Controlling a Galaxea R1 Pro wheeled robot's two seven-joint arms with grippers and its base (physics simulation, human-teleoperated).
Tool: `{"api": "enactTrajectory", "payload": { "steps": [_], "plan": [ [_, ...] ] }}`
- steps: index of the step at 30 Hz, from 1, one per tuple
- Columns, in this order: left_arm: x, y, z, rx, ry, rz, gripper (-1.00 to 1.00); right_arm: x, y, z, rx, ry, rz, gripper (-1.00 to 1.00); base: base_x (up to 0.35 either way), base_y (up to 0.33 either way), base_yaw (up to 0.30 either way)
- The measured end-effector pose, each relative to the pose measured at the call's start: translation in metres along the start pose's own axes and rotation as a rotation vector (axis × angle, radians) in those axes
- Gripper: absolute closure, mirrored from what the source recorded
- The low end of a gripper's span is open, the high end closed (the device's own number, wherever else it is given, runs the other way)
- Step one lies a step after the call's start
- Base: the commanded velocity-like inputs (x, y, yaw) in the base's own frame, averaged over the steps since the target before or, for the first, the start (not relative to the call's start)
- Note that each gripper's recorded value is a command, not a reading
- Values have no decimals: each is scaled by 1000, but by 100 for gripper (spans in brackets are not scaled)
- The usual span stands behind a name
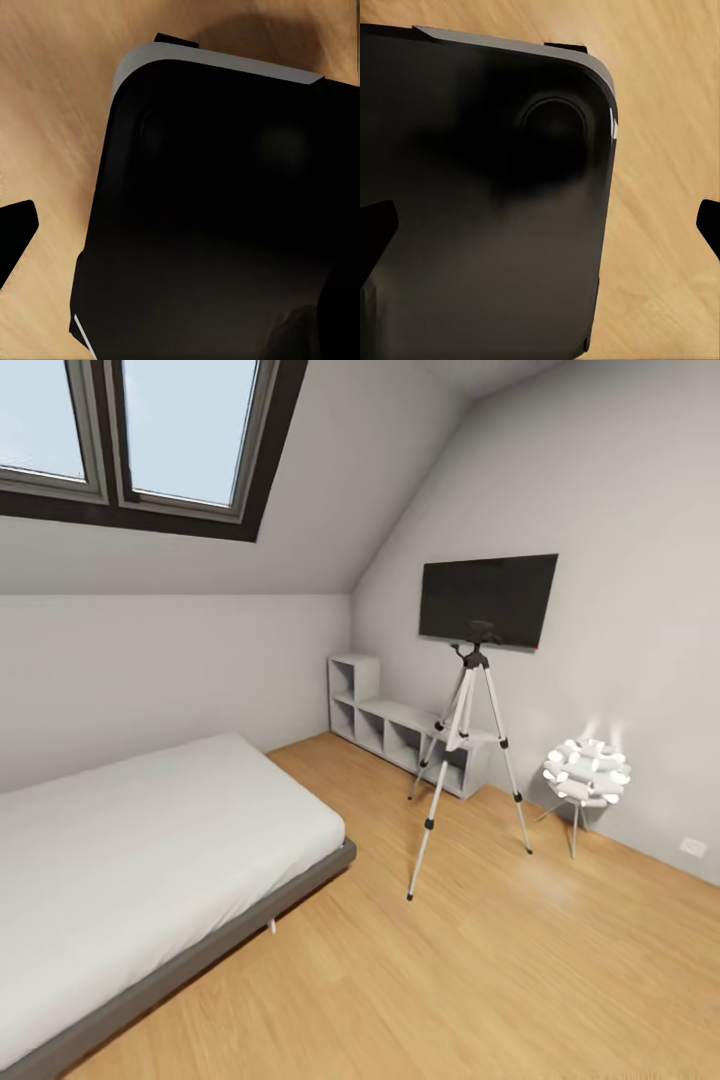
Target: Attach the digital camera to the camera tripod in the bedroom.
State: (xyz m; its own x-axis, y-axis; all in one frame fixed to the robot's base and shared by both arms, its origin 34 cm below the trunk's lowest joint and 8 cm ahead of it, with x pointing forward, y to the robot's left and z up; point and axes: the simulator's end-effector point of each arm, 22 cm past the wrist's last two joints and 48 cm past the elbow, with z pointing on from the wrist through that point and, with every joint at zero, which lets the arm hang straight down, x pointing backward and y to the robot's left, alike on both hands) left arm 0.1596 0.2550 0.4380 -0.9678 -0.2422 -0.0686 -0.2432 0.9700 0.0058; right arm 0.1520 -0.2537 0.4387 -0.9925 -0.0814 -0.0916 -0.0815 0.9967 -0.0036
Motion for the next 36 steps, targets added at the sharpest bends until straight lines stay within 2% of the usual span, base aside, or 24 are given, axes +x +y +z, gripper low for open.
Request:
{"api": "enactTrajectory", "payload": {
  "steps": [16,36],
  "plan": [
    [0,-1,0,6,1,3,-100,0,0,0,0,0,-1,-100,-16,19,-250],
    [1,-1,0,5,1,3,-100,0,0,0,0,0,-1,-100,-157,250,-250]
  ]
}}
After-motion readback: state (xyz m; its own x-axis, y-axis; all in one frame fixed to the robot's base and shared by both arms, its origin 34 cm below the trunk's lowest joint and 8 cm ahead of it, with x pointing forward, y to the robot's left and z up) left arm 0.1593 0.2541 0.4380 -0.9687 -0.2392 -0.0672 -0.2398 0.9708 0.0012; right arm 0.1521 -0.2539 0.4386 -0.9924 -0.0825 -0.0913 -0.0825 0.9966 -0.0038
